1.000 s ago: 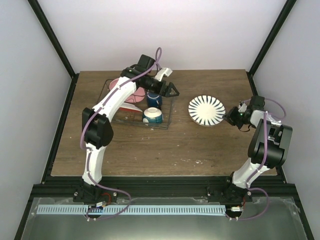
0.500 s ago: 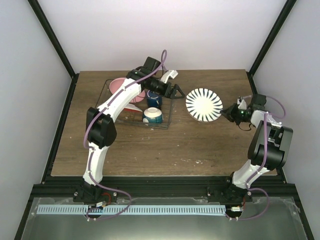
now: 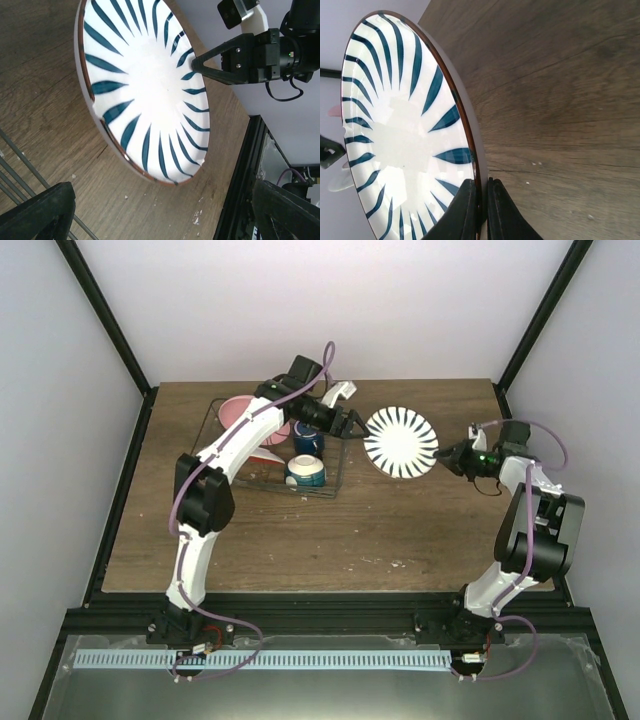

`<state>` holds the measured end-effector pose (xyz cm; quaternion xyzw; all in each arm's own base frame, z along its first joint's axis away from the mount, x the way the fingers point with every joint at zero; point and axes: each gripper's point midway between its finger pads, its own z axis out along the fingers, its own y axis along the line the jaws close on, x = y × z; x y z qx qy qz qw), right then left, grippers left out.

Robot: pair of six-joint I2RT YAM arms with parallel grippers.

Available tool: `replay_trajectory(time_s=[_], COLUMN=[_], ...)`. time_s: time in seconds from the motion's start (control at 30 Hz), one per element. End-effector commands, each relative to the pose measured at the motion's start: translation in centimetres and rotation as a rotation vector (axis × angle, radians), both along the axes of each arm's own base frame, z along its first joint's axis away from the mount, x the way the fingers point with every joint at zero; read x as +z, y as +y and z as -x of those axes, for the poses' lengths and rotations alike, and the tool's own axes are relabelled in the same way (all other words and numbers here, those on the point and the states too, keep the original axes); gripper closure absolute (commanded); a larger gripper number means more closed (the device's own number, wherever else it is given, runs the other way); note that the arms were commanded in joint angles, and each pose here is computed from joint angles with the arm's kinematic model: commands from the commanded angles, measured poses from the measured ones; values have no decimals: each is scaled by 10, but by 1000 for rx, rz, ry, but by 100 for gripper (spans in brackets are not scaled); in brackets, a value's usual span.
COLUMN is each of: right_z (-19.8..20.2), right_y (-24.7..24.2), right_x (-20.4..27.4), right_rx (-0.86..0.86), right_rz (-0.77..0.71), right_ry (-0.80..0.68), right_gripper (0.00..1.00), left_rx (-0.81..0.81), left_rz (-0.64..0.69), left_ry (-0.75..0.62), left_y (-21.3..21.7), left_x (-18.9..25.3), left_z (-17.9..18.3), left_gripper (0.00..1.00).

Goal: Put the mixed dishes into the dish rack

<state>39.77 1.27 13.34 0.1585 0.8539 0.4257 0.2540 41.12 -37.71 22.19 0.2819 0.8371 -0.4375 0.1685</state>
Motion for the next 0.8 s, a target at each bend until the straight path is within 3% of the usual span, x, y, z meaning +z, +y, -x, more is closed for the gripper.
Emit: replay_trajectory(time_s=[0.0,0.4,0.53,0.77], right_z=[-14,-20,-21,-19], right_y=[35,74,84,89], right_x=[64,83,84,78], right_rx=[140,223,246,258], right_rz=[-58,-100,-110,-113], right_ry=[-198,-235,-233,-219], right_gripper=[99,99,99,99], left_rx=[-11,-20,-30,-37], left_rz=[16,18,33,46], left_ry=[2,16,23,26], left_y=[-5,-9,-12,-14], left_x=[-4,-16,-16,-15], left_z=[-5,-9,-9,-9], left_gripper=[2,6,21,66])
